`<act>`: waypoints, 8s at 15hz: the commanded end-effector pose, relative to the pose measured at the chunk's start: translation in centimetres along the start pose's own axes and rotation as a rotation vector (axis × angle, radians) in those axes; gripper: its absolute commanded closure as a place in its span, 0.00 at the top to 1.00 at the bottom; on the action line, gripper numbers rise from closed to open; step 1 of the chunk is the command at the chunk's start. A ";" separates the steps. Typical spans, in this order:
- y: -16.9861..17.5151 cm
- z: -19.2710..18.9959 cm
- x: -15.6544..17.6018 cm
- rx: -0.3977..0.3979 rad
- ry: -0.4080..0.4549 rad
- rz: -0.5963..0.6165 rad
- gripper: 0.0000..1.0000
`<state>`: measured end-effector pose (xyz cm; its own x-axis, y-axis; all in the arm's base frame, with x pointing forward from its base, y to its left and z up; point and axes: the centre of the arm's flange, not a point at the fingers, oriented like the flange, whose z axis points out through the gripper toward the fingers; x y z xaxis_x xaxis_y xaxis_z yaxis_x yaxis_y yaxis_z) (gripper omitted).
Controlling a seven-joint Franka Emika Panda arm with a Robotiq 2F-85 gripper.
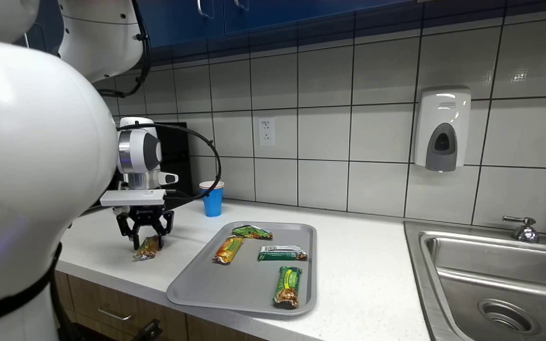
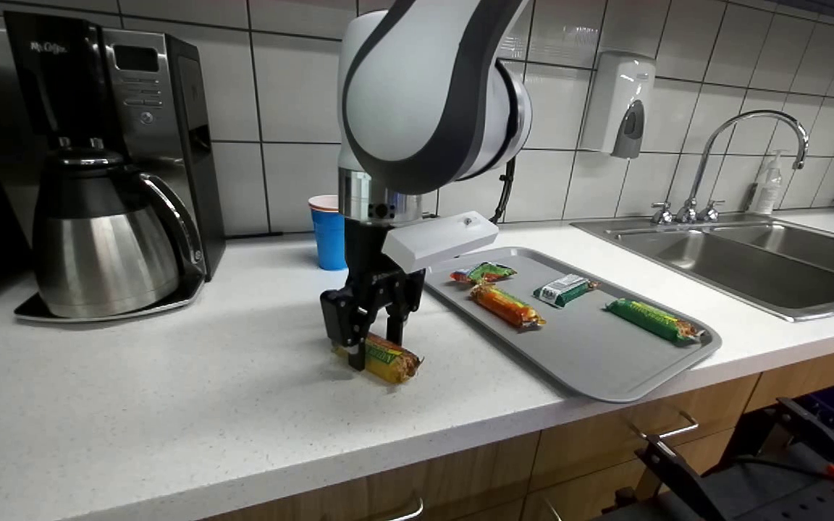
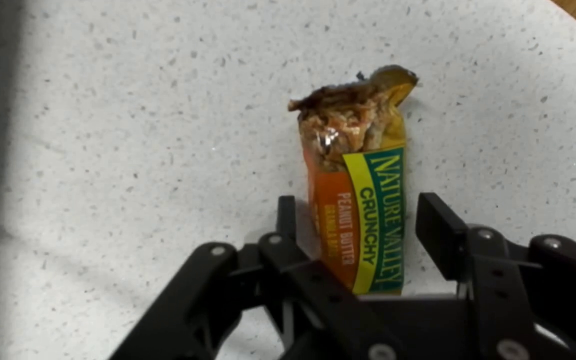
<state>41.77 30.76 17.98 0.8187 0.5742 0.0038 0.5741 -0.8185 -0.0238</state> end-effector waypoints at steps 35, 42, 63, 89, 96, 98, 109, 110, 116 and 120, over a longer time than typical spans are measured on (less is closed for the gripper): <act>8.1 -5.9 -10.7 -0.075 0.080 0.342 0.18; 11.1 -6.7 -15.0 -0.088 0.090 0.430 0.18; 15.4 -7.2 -20.0 -0.115 0.073 0.738 0.18; 19.0 -1.7 -22.6 -0.100 -0.008 0.847 0.18; 18.8 -1.7 -22.6 -0.102 -0.006 0.845 0.88; 18.6 -1.9 -22.6 -0.102 -0.005 0.842 0.99; 17.0 -5.9 -21.3 -0.110 0.068 0.754 1.00; 16.7 -6.5 -21.1 -0.110 0.078 0.744 1.00; 15.8 -9.6 -19.9 -0.128 0.168 0.705 1.00; 15.5 -11.4 -19.4 -0.138 0.213 0.687 1.00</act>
<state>39.54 7.35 26.82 0.9758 -0.0904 0.1991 -0.0989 -0.9946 0.0330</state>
